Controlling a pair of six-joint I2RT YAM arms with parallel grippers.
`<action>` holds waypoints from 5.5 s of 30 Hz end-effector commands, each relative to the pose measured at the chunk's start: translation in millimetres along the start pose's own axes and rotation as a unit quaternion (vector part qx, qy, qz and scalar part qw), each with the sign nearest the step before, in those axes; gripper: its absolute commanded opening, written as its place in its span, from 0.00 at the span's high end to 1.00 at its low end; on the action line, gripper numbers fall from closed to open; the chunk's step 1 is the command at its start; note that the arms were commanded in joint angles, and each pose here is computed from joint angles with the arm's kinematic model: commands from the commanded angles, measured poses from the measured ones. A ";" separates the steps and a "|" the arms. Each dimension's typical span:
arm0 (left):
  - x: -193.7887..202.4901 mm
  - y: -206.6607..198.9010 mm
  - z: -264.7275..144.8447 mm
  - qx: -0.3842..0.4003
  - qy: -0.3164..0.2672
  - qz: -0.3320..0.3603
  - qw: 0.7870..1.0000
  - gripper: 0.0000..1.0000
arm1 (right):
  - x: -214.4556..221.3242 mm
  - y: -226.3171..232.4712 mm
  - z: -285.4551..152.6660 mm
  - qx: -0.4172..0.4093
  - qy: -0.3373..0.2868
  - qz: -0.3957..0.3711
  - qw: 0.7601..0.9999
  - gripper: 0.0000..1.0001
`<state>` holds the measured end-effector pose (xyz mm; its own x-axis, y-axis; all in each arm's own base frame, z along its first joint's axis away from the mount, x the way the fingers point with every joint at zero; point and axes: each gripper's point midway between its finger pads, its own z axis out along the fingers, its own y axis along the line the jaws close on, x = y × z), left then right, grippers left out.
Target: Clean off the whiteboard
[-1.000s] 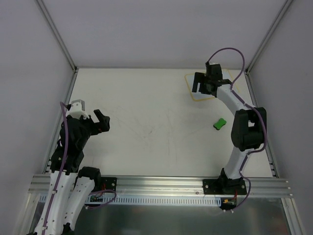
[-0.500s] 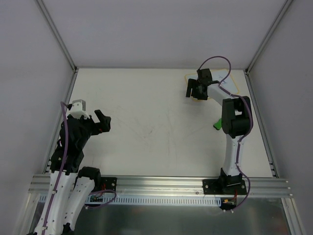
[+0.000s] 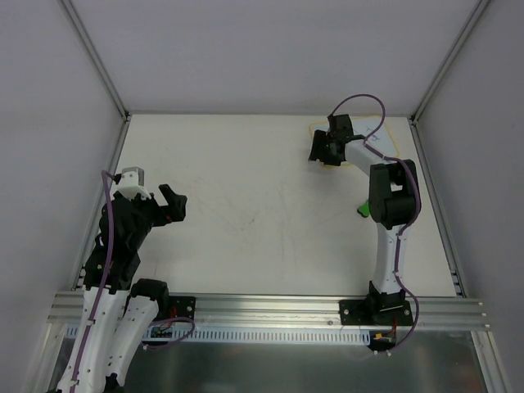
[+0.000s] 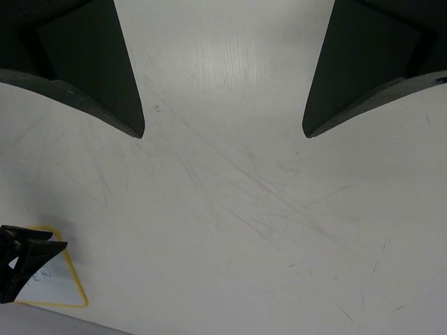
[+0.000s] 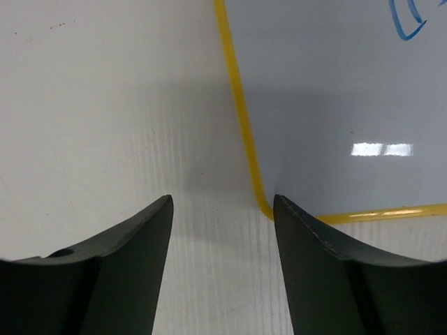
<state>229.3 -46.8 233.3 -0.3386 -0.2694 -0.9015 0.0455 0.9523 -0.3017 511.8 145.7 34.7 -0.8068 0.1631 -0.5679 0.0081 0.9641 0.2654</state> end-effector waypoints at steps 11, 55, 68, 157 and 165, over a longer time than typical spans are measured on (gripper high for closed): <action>-7.2 -5.8 -0.9 0.016 -0.022 0.011 1.000 0.01 | 91.9 96.0 -21.3 -0.087 0.083 -0.043 0.992 0.48; 1.1 -3.6 3.3 0.012 -0.009 0.004 1.000 0.01 | 103.1 16.1 -214.1 0.132 -0.032 -0.045 0.990 0.38; 0.1 -4.7 1.8 0.016 -0.012 0.005 1.000 0.01 | 96.3 -144.4 -170.4 0.304 0.006 0.212 0.929 0.46; 249.6 -49.5 80.5 -0.055 0.500 -0.007 0.865 0.68 | 191.2 62.8 -166.7 0.068 0.058 -0.063 0.994 0.87; 228.8 -68.6 72.5 -0.028 0.462 -0.013 0.886 0.66 | 174.9 61.2 -173.6 0.065 0.036 -0.073 0.995 0.87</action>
<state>219.5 -187.8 17.0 -0.9697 -0.0498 -0.2390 0.0197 0.9598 -0.2799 257.3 201.7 67.0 -0.8814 0.0006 -0.4725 -0.0414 0.9961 0.0784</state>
